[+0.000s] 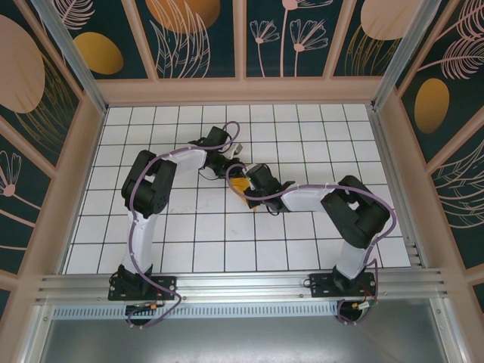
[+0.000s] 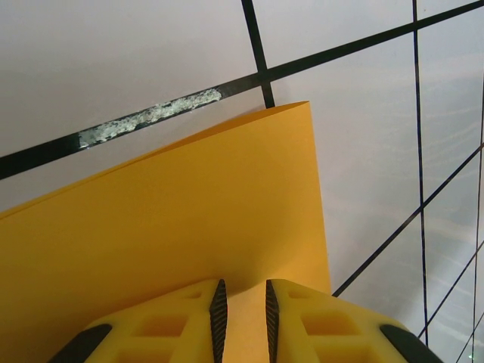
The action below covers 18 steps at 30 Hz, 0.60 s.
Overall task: Fold a paper plane with a square sheet of paper (fold left side to right side)
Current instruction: Third fold the triangle at the center of the table.
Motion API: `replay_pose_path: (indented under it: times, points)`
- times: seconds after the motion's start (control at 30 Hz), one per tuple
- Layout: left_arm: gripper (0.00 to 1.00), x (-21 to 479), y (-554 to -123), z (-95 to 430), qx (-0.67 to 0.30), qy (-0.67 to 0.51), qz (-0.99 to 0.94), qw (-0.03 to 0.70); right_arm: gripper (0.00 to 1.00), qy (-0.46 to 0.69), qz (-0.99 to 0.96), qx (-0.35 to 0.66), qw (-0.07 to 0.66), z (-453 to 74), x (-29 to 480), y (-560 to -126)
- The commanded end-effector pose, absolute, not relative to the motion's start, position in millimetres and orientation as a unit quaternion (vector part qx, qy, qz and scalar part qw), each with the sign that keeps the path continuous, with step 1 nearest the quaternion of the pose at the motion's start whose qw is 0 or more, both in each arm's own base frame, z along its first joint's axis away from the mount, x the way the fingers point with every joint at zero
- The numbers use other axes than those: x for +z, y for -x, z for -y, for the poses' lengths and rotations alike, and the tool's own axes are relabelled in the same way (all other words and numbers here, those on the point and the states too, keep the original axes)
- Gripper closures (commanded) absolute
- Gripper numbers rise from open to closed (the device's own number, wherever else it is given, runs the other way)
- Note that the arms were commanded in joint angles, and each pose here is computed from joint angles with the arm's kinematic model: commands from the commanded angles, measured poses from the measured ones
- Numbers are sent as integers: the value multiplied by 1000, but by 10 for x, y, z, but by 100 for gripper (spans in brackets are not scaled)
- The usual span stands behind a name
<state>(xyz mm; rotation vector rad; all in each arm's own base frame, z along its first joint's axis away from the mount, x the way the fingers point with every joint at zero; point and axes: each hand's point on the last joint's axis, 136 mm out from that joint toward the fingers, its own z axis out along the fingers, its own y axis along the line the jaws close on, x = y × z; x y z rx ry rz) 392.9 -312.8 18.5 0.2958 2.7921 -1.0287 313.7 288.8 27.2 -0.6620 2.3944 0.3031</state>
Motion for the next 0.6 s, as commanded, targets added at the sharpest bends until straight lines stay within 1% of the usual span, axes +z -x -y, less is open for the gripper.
replay_pose_path:
  times: [0.0, 0.57]
  points:
    - [74, -143, -3749, 3092, -310, -104, -944, 37, 100, 241, -915, 116, 301, -2867, 202, -3134]
    - [74, -162, -3744, 3085, -308, -102, -945, 36, 100, 228, -920, 114, 299, -2805, 179, -3155]
